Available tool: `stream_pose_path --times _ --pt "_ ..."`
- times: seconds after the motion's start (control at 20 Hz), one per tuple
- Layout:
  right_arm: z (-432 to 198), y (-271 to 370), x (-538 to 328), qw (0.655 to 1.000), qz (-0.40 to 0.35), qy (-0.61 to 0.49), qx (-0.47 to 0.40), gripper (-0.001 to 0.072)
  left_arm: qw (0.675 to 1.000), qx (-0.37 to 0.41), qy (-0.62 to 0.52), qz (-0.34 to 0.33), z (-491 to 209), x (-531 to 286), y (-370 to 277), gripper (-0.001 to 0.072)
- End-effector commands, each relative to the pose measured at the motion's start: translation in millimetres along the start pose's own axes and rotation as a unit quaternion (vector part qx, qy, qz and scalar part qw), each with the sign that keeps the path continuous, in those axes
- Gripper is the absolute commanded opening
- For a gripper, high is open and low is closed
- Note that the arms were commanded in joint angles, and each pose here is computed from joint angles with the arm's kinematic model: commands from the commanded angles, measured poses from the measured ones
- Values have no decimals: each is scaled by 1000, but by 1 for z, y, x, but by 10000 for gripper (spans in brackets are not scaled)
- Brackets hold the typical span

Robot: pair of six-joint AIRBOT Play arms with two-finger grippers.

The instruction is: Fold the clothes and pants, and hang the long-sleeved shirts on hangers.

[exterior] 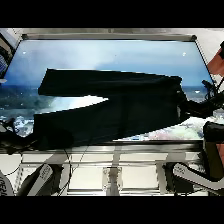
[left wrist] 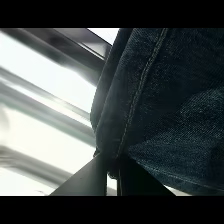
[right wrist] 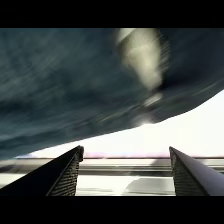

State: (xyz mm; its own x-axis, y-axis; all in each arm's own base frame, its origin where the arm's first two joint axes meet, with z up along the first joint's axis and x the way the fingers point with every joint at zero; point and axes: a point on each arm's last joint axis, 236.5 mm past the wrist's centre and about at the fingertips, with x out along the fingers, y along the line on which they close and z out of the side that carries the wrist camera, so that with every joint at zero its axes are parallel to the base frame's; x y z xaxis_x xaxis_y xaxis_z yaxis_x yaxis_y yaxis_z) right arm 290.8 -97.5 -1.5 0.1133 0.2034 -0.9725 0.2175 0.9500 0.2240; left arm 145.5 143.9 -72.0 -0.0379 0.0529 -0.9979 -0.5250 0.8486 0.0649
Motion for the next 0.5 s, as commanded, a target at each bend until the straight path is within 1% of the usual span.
stream_pose_path --times 0.0,0.15,0.3,0.4,0.45 --pt "9 -16 -8 999 -37 -13 -27 611 995 -8 -73 65 32 -42 33 36" --pt "14 -18 0 997 -34 -12 -63 610 989 -11 -125 80 58 -70 42 36" --pt "18 -20 15 997 -24 -1 -71 608 985 -12 -151 85 70 -84 45 36" --pt "28 -14 27 997 -2 -9 -79 586 985 -12 -150 85 70 -83 45 36" --pt "34 -8 34 997 16 -17 -78 559 985 -12 -150 85 70 -83 45 37"
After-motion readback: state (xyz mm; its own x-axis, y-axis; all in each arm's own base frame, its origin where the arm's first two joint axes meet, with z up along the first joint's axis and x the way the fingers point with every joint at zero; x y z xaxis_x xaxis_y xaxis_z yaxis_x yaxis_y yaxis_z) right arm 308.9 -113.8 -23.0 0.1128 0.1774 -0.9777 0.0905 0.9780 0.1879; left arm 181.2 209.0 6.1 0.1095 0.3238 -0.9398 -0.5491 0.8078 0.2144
